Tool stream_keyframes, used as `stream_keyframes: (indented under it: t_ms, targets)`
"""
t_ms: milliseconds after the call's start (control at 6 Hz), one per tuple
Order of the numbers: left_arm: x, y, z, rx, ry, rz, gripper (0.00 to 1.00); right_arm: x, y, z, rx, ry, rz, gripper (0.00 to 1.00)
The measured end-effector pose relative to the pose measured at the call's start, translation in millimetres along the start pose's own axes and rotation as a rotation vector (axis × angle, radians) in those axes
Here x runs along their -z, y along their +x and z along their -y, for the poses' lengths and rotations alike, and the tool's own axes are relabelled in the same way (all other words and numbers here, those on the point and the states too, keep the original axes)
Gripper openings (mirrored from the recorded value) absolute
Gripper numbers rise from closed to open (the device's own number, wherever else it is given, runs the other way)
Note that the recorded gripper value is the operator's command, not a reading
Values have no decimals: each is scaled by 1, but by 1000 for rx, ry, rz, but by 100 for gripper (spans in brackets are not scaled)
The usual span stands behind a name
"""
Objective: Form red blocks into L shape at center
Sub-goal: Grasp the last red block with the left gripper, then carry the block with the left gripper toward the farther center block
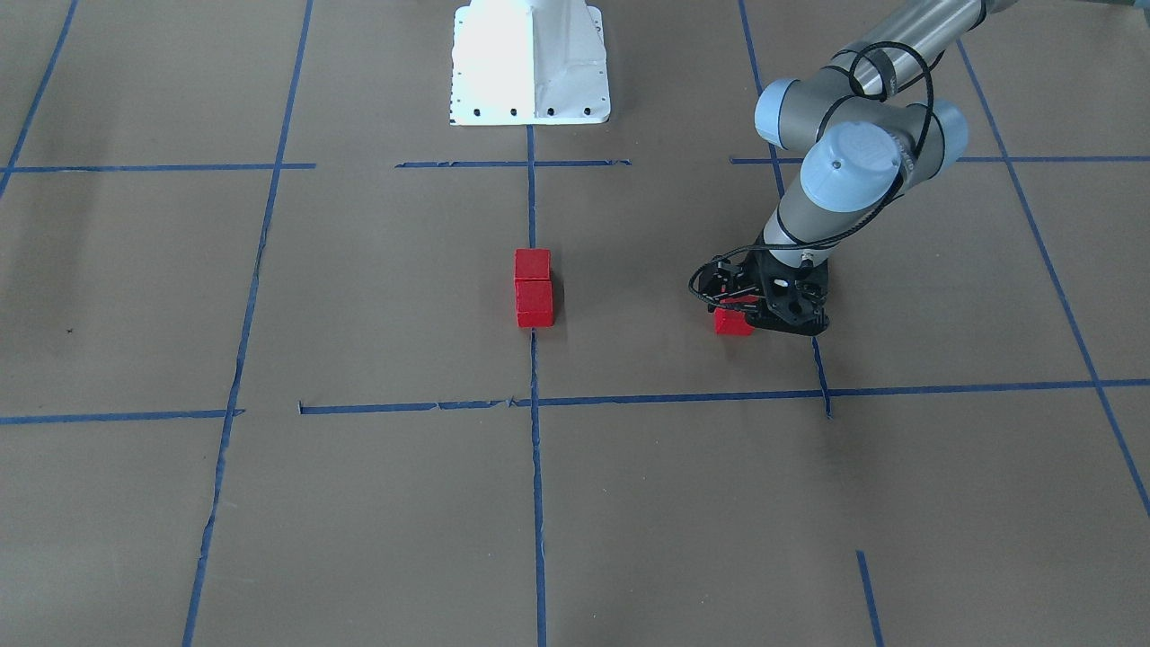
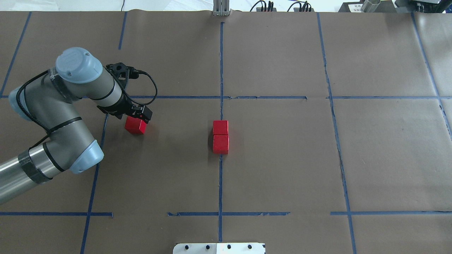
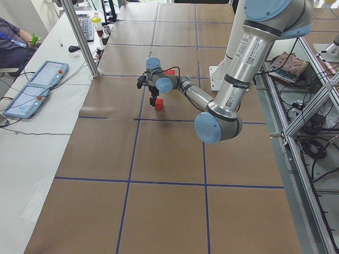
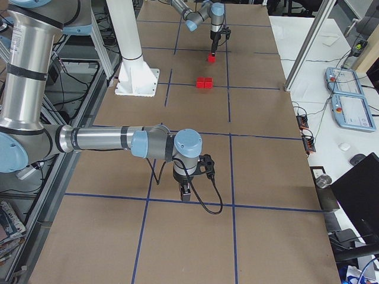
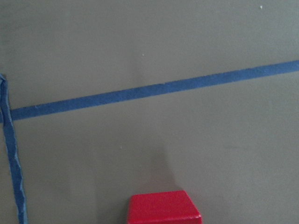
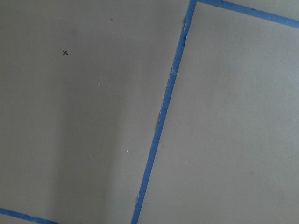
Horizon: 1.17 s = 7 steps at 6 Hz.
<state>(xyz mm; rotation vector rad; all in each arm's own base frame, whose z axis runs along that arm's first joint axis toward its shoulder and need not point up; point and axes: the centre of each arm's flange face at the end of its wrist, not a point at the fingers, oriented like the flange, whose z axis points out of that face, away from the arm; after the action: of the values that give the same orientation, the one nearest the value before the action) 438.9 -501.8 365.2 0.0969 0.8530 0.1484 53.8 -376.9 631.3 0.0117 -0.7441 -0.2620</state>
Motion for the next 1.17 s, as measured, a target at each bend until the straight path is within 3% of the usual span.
stream_keyframes:
  t_ms: [333, 500, 833, 1000, 1167]
  targets:
    - [-22, 7, -6, 34, -33, 15, 100, -2, 1, -1, -1, -3, 1, 100]
    - [-30, 9, -4, 42, -42, 23, 89, -2, 2, -1, -2, -4, 1, 100]
    - [-34, 8, -1, 57, -45, 33, 40, -3, 2, -1, -2, -5, 1, 100]
    - [-32, 5, 3, 71, -41, 36, 20, -3, 2, -1, -3, -5, 1, 100]
    - [-23, 3, 11, 85, -26, 35, 10, -2, 2, -1, -4, -5, 1, 100]
